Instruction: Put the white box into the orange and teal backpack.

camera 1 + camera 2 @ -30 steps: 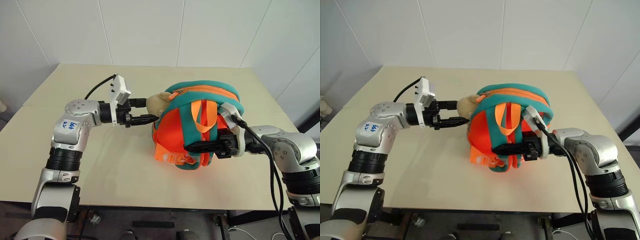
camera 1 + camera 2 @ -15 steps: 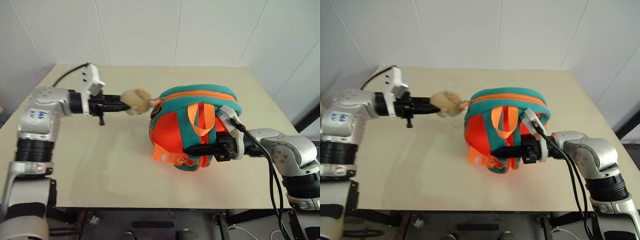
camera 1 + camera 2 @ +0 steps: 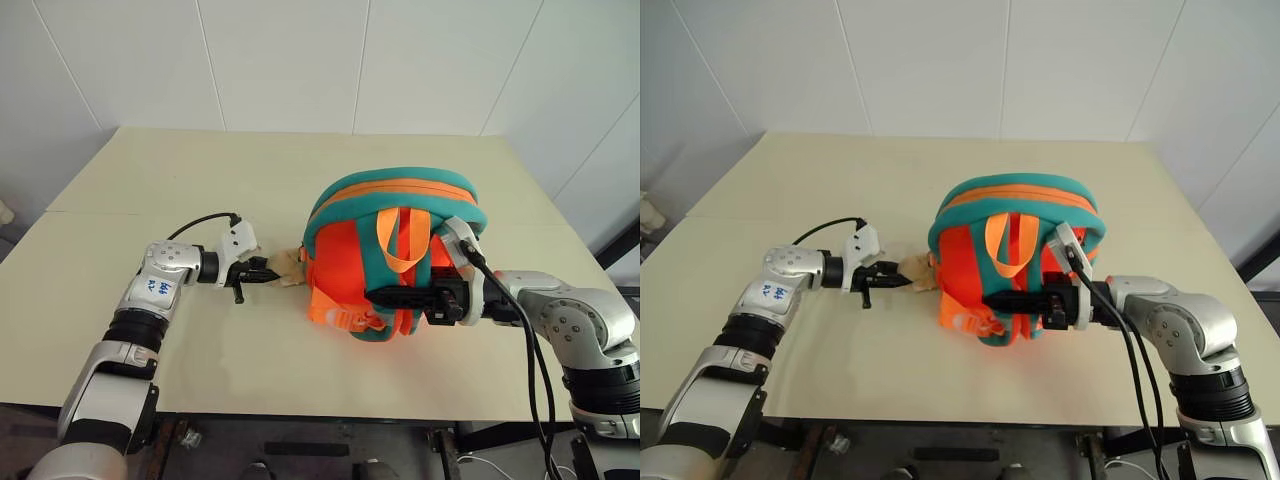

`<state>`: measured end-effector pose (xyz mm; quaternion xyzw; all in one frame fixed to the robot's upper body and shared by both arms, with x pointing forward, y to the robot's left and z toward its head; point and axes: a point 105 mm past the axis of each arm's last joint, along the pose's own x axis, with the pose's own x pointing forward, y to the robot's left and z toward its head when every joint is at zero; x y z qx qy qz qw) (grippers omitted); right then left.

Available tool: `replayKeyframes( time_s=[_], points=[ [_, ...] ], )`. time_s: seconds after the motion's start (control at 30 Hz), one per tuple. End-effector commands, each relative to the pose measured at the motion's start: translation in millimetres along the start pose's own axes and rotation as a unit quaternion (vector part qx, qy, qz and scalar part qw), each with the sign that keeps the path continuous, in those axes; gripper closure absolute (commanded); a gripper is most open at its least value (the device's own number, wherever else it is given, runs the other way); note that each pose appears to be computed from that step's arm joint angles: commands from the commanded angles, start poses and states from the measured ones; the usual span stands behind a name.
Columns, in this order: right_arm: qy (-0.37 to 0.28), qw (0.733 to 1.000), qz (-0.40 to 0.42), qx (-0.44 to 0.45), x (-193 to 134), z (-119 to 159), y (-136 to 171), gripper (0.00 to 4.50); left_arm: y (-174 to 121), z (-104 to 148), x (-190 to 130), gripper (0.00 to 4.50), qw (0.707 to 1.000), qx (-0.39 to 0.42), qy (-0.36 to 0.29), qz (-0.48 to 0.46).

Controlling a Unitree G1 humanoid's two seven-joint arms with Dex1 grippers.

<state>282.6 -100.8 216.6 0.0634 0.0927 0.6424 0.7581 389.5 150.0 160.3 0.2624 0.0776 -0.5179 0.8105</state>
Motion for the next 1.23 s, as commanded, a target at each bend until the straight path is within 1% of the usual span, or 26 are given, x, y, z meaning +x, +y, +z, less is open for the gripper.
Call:
replayKeyframes(
  time_s=[0.03,0.07,0.13,0.23,0.3,0.33,0.4,0.43,0.47,0.57,0.67,0.8,0.9,1.0,1.1,1.23],
  points=[
    [-0.02,0.999,-0.015,-0.021,-2,7,-1,4.19,-9,7,-3,3.46,1.0,0.004,-0.015,-0.016],
    [-0.024,0.999,-0.012,-0.017,-3,7,1,3.83,-9,14,-11,3.24,0.999,-0.011,-0.037,-0.019],
    [-0.021,0.999,0.0,-0.031,-8,6,7,3.27,-19,30,-24,2.72,0.996,-0.024,-0.074,-0.043],
    [-0.004,0.998,-0.024,-0.055,-20,1,7,2.2,-42,43,-41,1.72,0.994,-0.018,-0.077,-0.081],
    [-0.002,0.997,-0.038,-0.073,-27,1,6,1.51,-51,42,-49,1.08,0.994,-0.029,-0.067,-0.085],
    [-0.004,0.995,-0.049,-0.087,-31,3,5,1.23,-53,36,-54,0.83,0.995,-0.034,-0.054,-0.081],
    [-0.008,0.992,-0.074,-0.101,-39,5,1,0.53,-57,27,-63,0.18,0.996,-0.044,-0.037,-0.071],
    [-0.011,0.991,-0.085,-0.101,-44,5,-1,0.19,-58,25,-66,0.0,0.996,-0.049,-0.033,-0.067],
    [-0.004,0.991,-0.091,-0.099,-50,2,-2,0.09,-59,22,-69,0.0,0.996,-0.056,-0.03,-0.061],
    [0.012,0.989,-0.118,-0.091,-68,-8,-5,0.09,-63,16,-78,0.0,0.995,-0.083,-0.031,-0.047],
    [0.0,0.984,-0.154,-0.092,-86,-8,-11,0.09,-61,26,-80,0.0,0.994,-0.089,-0.064,-0.023],
    [0.019,0.967,-0.215,-0.137,-102,-15,-31,0.09,-55,33,-80,0.0,0.994,-0.062,-0.086,0.007],
    [0.006,0.955,-0.25,-0.162,-109,-15,-48,0.09,-55,30,-78,0.0,0.994,-0.061,-0.085,0.003],
    [0.038,0.952,-0.234,-0.193,-106,-25,-49,0.09,-59,20,-78,0.0,0.995,-0.066,-0.073,-0.022],
    [0.041,0.95,-0.231,-0.207,-109,-26,-52,0.09,-61,19,-76,0.0,0.995,-0.062,-0.07,-0.031],
    [0.059,0.953,-0.193,-0.224,-101,-26,-46,0.09,-61,20,-80,0.0,0.996,-0.058,-0.068,-0.023]
  ],
)
